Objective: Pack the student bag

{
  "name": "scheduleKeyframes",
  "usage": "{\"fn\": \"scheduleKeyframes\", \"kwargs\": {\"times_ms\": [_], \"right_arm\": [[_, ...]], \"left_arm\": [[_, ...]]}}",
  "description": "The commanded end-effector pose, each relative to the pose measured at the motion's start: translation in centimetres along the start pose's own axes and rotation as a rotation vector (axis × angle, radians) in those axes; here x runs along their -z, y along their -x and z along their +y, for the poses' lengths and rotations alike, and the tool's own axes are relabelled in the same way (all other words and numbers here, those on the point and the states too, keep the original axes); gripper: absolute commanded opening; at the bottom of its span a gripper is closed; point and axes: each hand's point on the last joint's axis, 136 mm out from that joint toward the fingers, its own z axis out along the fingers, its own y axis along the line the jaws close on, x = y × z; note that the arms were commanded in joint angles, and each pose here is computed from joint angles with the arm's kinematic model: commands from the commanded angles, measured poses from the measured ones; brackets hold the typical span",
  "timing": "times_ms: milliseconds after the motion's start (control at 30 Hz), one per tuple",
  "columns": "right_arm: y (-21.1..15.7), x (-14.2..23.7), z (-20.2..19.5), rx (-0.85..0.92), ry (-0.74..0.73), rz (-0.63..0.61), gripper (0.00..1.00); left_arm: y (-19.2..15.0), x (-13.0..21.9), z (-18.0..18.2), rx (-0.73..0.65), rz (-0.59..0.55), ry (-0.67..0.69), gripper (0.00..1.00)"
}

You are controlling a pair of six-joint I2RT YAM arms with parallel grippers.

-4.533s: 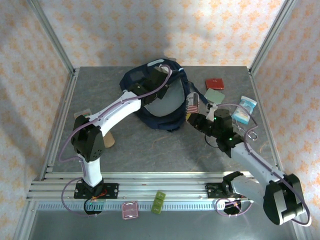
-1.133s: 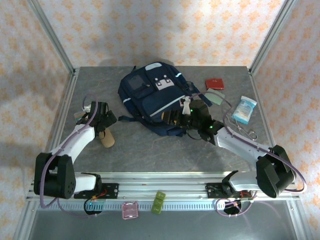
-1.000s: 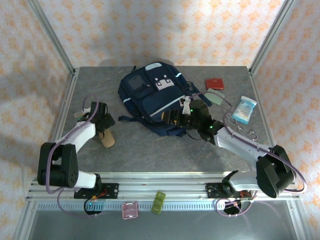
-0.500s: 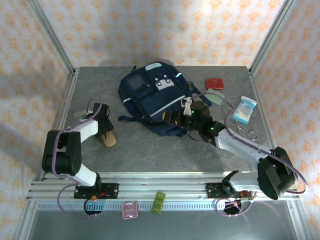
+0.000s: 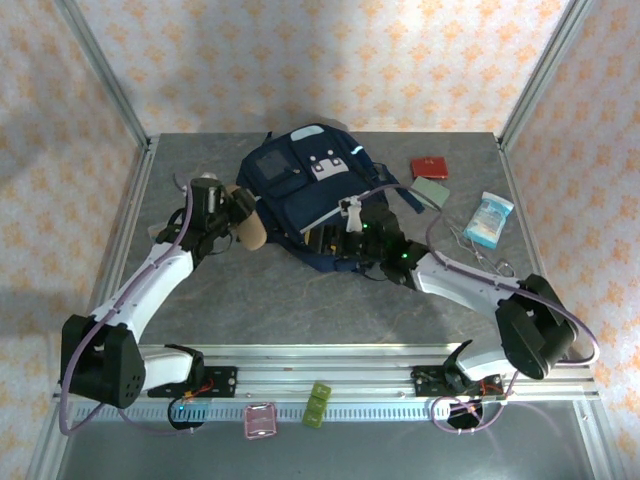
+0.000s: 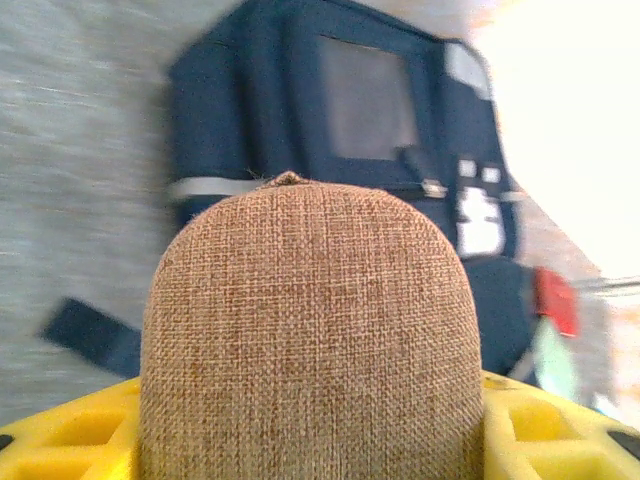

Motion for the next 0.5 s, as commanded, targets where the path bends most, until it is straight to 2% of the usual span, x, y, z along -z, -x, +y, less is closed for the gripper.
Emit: {"fn": "scheduleKeyframes", "kwargs": {"times_ms": [0, 167, 400, 467], "right_arm": [[2.3, -0.3, 4.7, 0.099, 0.132, -0.084, 0.68], [3.0, -0.2, 7.2, 0.129, 0.204, -0.147, 0.68], [3.7, -2.0, 6.3, 0.105, 0.156, -0.151, 0.67], [4.0, -2.1, 6.1, 0.101, 0.141, -0.163, 0.62]], "left_arm": [[0.3, 0.4, -5.2, 0.094, -0.008, -0.151, 0.42], [-0.9, 0.8, -9.2, 0.095, 0.012, -0.233, 0.43], [-2.5, 1.5, -12.4, 0.101, 0.056, -0.313, 0.44], [-2.8, 1.7, -13.0, 0.098, 0.063, -0.326, 0.46]]}}
